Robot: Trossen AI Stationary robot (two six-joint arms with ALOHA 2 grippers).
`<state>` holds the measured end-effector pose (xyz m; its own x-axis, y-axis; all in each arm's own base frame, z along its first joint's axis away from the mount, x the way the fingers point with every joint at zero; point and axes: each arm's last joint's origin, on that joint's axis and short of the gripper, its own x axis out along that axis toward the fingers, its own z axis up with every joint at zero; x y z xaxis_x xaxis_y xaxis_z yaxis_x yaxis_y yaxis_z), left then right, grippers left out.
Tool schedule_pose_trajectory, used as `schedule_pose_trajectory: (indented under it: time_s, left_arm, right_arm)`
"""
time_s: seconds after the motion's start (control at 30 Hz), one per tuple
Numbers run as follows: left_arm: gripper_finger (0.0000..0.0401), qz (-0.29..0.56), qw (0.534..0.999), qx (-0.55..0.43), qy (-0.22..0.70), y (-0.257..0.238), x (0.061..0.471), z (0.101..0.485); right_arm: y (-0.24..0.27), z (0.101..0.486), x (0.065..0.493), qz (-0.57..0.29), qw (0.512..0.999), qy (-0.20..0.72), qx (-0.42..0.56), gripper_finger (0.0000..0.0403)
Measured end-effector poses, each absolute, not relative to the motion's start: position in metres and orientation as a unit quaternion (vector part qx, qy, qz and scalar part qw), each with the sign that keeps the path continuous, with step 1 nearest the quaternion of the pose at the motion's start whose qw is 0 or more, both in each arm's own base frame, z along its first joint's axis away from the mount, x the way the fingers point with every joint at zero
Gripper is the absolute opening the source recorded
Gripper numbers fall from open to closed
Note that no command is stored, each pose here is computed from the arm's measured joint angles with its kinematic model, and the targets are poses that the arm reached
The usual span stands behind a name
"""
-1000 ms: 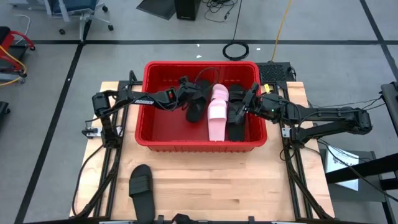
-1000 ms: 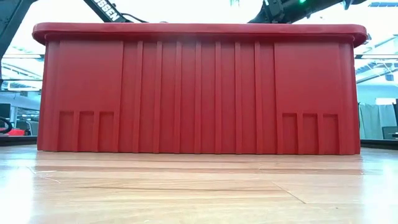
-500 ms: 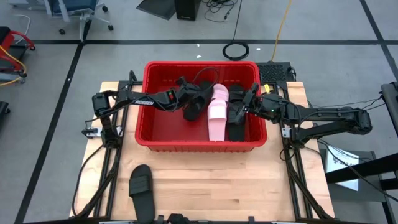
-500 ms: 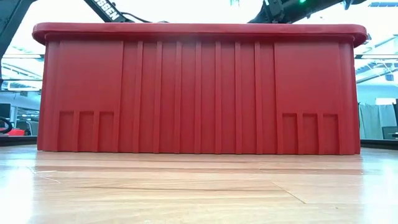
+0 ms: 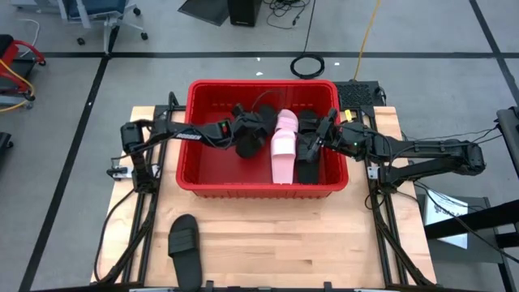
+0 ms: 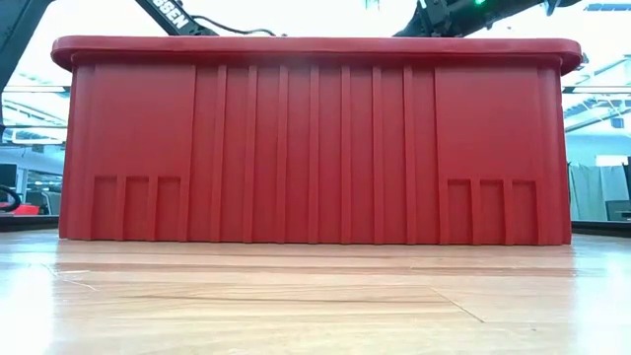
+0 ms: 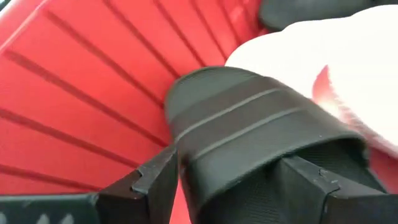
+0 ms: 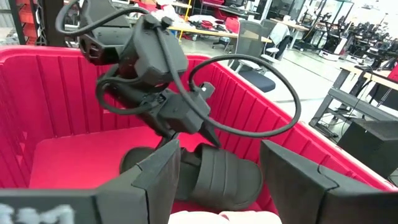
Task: Pick and place slides into bin
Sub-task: Put the black slide into the red bin
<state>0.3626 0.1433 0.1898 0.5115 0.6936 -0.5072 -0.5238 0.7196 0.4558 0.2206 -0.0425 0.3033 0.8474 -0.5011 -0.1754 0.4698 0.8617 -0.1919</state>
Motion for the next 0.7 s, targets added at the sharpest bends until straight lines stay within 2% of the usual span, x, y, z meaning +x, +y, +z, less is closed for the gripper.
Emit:
schedule_pose_trajectory:
  time_s: [0.27,0.5,0.7]
  left_arm:
    - [0.0225,0.337,0.869,0.128,0.340,0.128,0.369,0.190]
    - [0.0225,0.362,0.839,0.155,0.375,0.141,0.360,0.188]
    - [0.0225,0.287,0.869,0.156,0.371,0.144,0.361,0.188]
  right_arm:
    - [-0.042,0.303,0.221,-0.253,0.959,0.109,-0.065,0.0210]
    - [-0.040,0.303,0.222,-0.199,0.973,0.104,-0.051,0.0210]
    - [-0.039,0.303,0.222,-0.192,0.975,0.104,-0.050,0.0210]
